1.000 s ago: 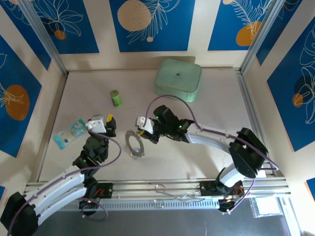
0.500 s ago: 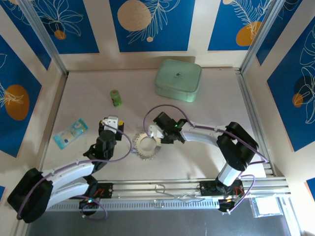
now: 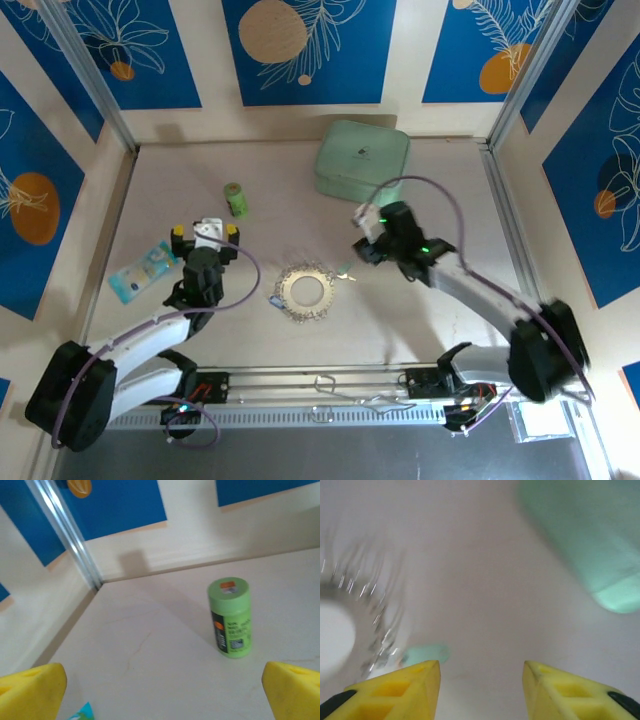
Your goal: Put the keys on the keyring
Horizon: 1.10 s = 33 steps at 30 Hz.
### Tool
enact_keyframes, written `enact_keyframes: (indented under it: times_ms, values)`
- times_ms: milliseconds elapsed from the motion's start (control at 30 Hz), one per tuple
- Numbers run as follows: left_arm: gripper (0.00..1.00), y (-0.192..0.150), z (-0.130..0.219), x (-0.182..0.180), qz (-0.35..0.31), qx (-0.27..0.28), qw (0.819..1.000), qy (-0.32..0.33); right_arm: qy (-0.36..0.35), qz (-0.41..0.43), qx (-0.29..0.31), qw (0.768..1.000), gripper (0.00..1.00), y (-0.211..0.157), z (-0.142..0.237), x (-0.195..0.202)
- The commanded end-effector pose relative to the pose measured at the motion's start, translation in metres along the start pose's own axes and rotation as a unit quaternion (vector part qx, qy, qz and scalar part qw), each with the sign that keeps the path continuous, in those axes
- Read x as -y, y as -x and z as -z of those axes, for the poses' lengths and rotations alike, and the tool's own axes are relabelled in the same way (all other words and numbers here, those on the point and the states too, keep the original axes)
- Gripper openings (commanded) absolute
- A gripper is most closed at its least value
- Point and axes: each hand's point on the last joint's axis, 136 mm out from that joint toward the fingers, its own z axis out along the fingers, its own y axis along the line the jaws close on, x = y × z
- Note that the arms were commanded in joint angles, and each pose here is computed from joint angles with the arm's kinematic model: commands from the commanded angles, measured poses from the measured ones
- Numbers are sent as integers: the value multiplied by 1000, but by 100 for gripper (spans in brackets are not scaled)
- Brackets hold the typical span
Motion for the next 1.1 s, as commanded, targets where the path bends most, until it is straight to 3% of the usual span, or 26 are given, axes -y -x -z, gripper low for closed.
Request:
enact_keyframes:
  times_ms: [0, 100, 167, 333, 500, 567, 733, 767, 833, 900, 967, 1067]
  values:
    - [100, 6, -7, -14, 11, 22, 1000, 19, -33, -158, 84, 983, 54, -5, 1, 31]
    - [100, -6, -17, -20, 14, 14, 999, 26, -144, -251, 100, 952, 57, -28, 12, 98]
    - [100, -15, -25, -13, 9, 9, 1000, 7, -177, -275, 102, 940, 56, -36, 15, 126]
    - [100, -37, -44, 6, -26, 2, 1000, -18, -230, -190, 106, 949, 56, -44, 11, 148]
    - [100, -59, -55, 13, -27, -13, 999, -27, -213, -165, 154, 951, 54, -55, -6, 144]
    - [100, -63, -55, 16, -12, -18, 998, -61, -178, -165, 187, 952, 54, -50, -7, 138]
    - [100, -72, -53, 24, 16, 3, 992, -127, -183, -171, 215, 944, 54, -66, -21, 143]
    - [100, -71, -53, 24, 14, 15, 992, -125, -180, -178, 192, 948, 54, -70, -24, 143]
    - [100, -78, -56, 18, 22, -20, 993, -110, -167, -193, 171, 952, 54, -70, -30, 148]
    - [100, -78, -69, 5, 28, -35, 997, -58, -169, -218, 143, 950, 57, -73, -35, 158]
    - [100, -82, -75, 12, 23, -62, 995, -74, -152, -227, 155, 949, 58, -73, -33, 160]
    - [100, -82, -76, 9, 27, -60, 995, -74, -158, -225, 149, 950, 61, -73, -34, 160]
